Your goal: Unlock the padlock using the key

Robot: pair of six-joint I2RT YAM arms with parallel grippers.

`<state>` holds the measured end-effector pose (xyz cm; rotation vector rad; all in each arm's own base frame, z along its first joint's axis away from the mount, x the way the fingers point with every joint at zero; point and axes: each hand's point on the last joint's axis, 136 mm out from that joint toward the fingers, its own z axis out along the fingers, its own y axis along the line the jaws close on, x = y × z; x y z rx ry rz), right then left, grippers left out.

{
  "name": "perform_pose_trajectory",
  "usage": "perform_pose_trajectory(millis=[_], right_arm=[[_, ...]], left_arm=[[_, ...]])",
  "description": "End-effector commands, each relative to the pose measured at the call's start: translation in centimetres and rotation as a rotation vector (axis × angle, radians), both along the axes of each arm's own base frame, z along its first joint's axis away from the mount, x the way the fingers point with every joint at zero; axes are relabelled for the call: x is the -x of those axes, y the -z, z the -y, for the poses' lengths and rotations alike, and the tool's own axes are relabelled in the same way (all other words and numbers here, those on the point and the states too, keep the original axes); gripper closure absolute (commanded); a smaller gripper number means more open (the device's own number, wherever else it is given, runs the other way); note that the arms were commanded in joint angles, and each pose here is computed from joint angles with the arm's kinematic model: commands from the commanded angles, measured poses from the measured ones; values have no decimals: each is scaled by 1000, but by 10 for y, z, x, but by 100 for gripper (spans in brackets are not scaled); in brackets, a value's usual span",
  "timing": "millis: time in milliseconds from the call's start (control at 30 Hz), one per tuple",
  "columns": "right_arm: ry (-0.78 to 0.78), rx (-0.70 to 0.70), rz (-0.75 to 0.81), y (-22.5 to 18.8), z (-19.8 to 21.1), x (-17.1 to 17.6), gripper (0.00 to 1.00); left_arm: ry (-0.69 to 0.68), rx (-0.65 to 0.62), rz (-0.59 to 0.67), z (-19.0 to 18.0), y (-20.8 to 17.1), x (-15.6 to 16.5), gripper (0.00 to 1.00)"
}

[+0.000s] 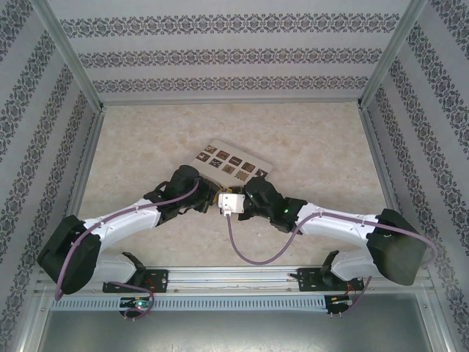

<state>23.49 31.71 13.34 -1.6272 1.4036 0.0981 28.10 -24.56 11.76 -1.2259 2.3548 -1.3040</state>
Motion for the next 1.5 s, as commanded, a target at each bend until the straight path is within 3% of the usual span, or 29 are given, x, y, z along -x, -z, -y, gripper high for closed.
perform_pose_trajectory(millis=[0, 633, 1333, 1467], right_arm=[[-13, -17, 30, -12, -9, -3, 73], [21, -8, 46, -6, -12, -12, 84], [23, -29, 21, 3, -23, -12, 84], [31, -39, 13, 4, -25, -12, 91]], left_arm=[[-11, 24, 18, 5, -11, 0, 100], [-6, 29, 15, 9, -8, -3, 100], [-1, 62, 31, 17, -15, -5, 100], [2, 67, 33, 19, -16, -5, 100]])
